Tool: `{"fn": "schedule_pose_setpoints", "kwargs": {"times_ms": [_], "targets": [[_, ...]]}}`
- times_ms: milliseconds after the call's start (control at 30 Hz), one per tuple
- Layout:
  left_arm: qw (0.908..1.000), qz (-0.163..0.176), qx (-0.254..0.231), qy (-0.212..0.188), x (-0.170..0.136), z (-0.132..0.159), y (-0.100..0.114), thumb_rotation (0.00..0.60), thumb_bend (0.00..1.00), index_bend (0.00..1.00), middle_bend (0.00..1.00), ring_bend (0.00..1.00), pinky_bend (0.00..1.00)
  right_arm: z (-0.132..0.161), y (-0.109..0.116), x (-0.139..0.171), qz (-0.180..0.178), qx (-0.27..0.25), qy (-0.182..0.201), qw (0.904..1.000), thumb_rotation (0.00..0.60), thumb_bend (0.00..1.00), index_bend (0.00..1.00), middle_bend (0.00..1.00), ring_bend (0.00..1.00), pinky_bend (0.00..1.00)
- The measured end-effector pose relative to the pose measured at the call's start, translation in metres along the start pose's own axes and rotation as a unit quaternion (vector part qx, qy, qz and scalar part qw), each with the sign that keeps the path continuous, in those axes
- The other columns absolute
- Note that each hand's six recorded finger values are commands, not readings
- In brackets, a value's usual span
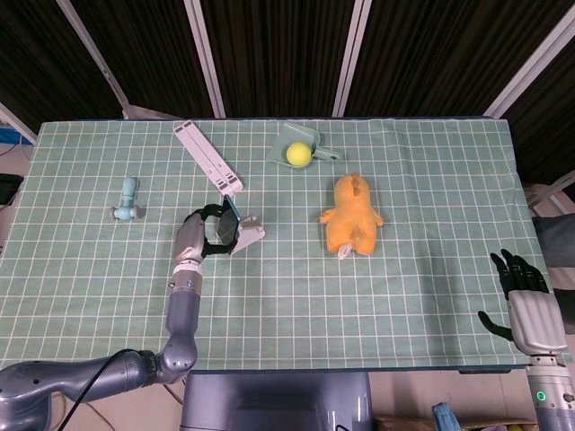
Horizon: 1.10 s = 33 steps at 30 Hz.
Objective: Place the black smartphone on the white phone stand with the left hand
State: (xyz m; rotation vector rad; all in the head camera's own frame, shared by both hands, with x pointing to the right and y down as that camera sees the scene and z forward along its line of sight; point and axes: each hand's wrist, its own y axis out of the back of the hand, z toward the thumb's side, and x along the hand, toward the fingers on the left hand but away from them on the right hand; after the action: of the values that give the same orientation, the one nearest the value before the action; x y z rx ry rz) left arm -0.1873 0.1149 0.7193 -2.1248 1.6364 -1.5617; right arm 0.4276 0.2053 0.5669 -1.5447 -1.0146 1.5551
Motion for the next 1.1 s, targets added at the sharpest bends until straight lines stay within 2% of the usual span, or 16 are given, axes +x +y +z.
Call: {"fn": "schedule_pose_setpoints", "kwargs": {"times_ms": [333,767,967,1100], "targets": [[0.9999,-0.001,0.01,-0.004,0.0004,-0.0025,-0.0014,0.6,0.31,0.4,0.46,0.12,0.11,0.0,0.0,0.0,0.0,0.0,0.0,1.0,0.6,0.3,0.01,0.0,0.0,0.13],[0.9996,-0.009,0.027,-0.007,-0.0002,-0.0048,-0.0009,0.6,0.26,0.2,0.22,0.04,0.08,0.0001,0.0,0.0001,0.0,0.001,0.0,1.0,0.6,0.3,0.01,0.0,0.0,0.13],[0.9995,-0.011,0.03,-0.01,-0.0007,-0.0046,0.0002,0.6,0.24,0.11,0.14,0.02,0.08,0.0001,0.0,0.0002,0.0,0.001,0.0,1.0,0.6,0.3,0.01,0.0,0.0,0.13],[0.9994,-0.009,0.03,-0.014,-0.0013,-0.0045,0.003,0.6,0.24,0.1,0.11,0.02,0.07,0.0,-0.0001,0.0001,0.0,0.001,0.0,1.0,0.6,0.3,0.01,0.0,0.0,0.13]]}}
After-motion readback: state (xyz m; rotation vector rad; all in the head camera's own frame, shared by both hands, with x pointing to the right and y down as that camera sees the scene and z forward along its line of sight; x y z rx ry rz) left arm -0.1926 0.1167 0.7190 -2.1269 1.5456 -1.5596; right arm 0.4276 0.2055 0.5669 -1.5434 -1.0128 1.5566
